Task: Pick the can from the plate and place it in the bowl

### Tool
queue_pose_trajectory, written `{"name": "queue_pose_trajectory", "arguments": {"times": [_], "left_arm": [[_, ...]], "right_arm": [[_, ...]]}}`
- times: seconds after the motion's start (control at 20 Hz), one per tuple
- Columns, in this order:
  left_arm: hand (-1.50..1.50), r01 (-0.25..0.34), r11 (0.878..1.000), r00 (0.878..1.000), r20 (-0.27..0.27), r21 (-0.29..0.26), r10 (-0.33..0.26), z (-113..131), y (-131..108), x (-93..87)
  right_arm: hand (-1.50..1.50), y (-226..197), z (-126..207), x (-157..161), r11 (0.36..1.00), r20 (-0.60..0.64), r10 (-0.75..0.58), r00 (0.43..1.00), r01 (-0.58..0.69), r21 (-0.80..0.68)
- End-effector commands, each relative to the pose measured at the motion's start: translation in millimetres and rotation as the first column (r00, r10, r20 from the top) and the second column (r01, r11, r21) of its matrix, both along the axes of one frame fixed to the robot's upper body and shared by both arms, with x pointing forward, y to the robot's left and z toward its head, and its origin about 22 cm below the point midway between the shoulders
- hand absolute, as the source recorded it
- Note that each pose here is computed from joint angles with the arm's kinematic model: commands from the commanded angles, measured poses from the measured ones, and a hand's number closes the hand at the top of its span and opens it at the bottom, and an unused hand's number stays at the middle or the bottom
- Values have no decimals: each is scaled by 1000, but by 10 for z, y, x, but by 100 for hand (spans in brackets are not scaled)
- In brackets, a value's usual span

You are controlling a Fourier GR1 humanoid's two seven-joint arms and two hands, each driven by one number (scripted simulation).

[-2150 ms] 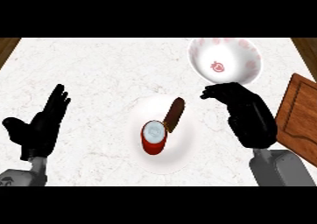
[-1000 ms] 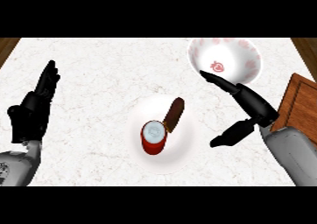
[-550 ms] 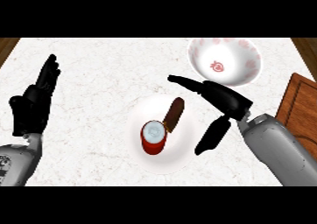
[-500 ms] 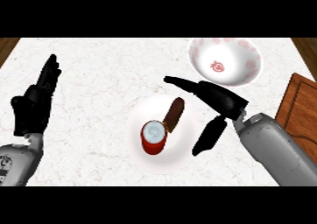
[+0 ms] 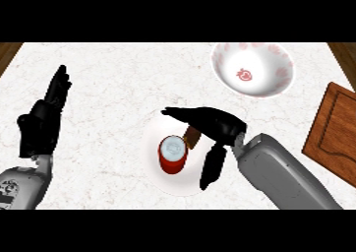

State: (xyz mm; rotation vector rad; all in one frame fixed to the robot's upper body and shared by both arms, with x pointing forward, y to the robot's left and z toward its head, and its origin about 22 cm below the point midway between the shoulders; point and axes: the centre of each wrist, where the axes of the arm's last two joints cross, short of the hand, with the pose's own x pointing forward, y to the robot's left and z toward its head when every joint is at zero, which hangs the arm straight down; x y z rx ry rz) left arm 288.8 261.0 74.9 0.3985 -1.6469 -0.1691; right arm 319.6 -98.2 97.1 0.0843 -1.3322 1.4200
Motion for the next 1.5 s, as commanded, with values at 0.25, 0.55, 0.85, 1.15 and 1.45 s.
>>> {"name": "queue_pose_trajectory", "arguments": {"times": [0.25,0.55,0.85,1.15,1.45], "left_arm": [[0,-2,1000,1000,4,4,2,29,162,-28],[0,-4,1000,1000,-3,-2,4,11,122,31],[0,31,1000,999,-8,-4,-31,126,31,-104],[0,10,1000,1000,3,-20,-10,-47,-17,30],[0,15,1000,1000,-6,-4,-15,-7,-181,160]], "right_arm": [[-150,257,-212,45,992,-40,-6,999,1,-126],[-150,431,-499,-3,993,-50,-22,999,16,-118],[-150,425,-772,5,994,-59,-7,998,0,-111],[150,571,-724,81,993,62,65,996,-58,-107],[150,510,-877,145,992,57,75,996,-68,-105]]}}
